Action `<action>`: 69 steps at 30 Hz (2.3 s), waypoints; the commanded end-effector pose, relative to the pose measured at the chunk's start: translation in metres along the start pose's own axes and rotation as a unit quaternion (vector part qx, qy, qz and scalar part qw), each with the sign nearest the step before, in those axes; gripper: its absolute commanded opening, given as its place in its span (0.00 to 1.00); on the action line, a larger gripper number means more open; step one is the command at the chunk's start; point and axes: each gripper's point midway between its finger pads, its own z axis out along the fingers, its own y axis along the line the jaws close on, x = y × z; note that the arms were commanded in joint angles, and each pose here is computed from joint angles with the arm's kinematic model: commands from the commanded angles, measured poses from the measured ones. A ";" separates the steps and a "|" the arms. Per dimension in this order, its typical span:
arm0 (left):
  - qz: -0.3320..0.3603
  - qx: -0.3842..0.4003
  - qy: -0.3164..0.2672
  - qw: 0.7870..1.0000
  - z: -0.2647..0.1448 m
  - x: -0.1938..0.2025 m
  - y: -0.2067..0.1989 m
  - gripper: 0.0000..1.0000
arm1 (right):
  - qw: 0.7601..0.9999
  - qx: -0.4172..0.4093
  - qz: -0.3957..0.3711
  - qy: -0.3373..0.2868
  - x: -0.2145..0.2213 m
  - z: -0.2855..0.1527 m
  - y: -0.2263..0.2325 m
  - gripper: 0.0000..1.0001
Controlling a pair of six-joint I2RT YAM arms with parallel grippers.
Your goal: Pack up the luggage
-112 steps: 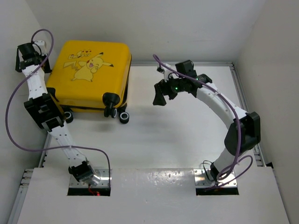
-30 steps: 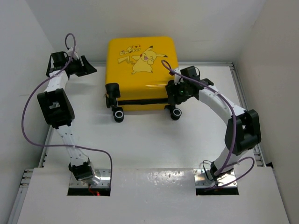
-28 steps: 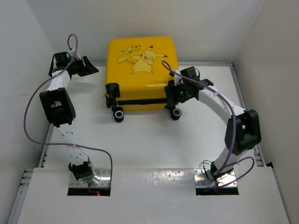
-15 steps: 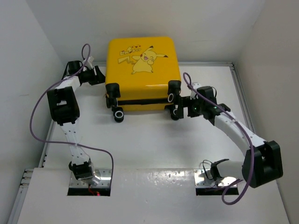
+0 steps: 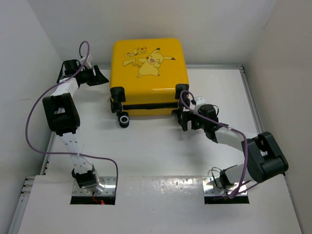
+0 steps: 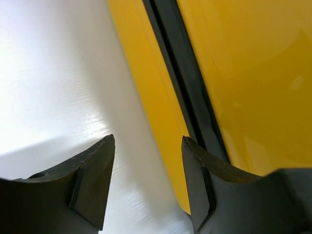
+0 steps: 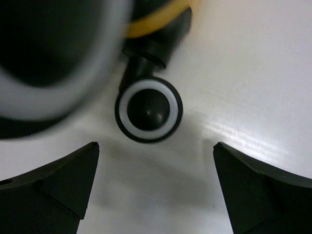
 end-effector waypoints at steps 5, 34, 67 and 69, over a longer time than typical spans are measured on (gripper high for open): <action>0.030 -0.025 -0.005 0.999 -0.019 -0.008 -0.002 0.60 | 0.971 -0.018 -0.161 -0.176 -0.062 0.004 0.018 0.99; 0.041 -0.049 -0.013 0.998 -0.024 -0.023 0.002 0.63 | 0.957 -0.053 -0.277 0.075 -0.009 0.043 0.012 0.64; 0.033 -0.007 -0.007 0.999 -0.002 -0.030 -0.018 0.66 | 0.951 0.296 -0.030 0.079 -0.058 -0.033 -0.290 0.31; 0.030 0.002 -0.024 0.999 0.009 -0.044 -0.013 0.68 | 0.956 0.286 0.018 0.063 -0.067 -0.042 -0.303 0.48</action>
